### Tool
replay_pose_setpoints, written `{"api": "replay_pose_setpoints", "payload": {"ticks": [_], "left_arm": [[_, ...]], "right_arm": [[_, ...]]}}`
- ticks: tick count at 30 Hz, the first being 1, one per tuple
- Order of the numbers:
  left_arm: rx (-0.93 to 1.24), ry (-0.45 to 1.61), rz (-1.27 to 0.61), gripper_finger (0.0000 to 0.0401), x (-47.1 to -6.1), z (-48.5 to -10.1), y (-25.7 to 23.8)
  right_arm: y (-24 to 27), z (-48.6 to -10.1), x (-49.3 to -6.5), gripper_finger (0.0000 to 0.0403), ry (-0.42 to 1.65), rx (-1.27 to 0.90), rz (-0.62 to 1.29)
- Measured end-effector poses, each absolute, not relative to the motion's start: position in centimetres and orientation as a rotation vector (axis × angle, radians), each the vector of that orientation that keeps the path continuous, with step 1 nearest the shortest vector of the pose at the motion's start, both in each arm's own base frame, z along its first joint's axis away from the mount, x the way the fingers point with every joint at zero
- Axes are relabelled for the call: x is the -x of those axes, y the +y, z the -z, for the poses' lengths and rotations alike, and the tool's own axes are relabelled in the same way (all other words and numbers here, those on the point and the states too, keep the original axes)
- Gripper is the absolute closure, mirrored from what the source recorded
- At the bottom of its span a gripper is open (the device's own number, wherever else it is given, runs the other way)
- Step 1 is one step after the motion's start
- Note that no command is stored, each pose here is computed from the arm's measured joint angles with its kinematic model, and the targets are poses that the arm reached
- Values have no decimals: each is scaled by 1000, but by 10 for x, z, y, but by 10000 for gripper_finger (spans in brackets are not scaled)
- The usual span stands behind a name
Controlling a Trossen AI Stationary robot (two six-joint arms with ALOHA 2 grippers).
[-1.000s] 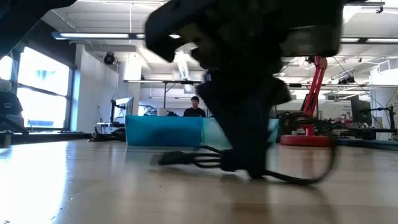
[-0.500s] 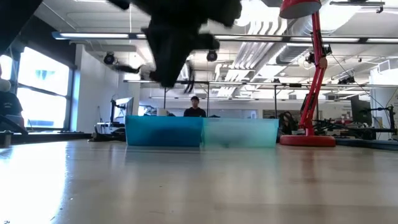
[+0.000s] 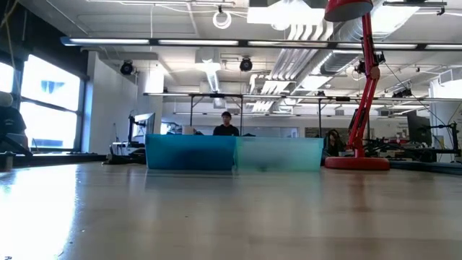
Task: Pick & Place USB Port
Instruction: Put the black USB cable into the green bin
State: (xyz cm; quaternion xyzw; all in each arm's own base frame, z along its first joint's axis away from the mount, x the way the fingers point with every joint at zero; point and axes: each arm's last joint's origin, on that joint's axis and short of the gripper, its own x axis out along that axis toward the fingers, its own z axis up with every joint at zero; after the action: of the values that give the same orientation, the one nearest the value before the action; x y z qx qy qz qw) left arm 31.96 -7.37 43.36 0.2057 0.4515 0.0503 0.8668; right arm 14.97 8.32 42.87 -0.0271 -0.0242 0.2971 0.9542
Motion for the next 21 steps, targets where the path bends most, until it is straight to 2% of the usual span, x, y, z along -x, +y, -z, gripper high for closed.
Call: {"api": "replay_pose_setpoints", "payload": {"ticks": [4, 9, 21], "left_arm": [[-412, 743, -142, 400, -294, -469, -71], [-467, 497, -78, 400, -280, -501, -79], [-443, 154, 9, 400, -280, -536, -89]], "right_arm": [[83, -433, -150, 220, -106, 91, -592], [86, -432, -155, 220, -136, 195, -579], [99, -438, -191, 220, -358, 502, -348]]}}
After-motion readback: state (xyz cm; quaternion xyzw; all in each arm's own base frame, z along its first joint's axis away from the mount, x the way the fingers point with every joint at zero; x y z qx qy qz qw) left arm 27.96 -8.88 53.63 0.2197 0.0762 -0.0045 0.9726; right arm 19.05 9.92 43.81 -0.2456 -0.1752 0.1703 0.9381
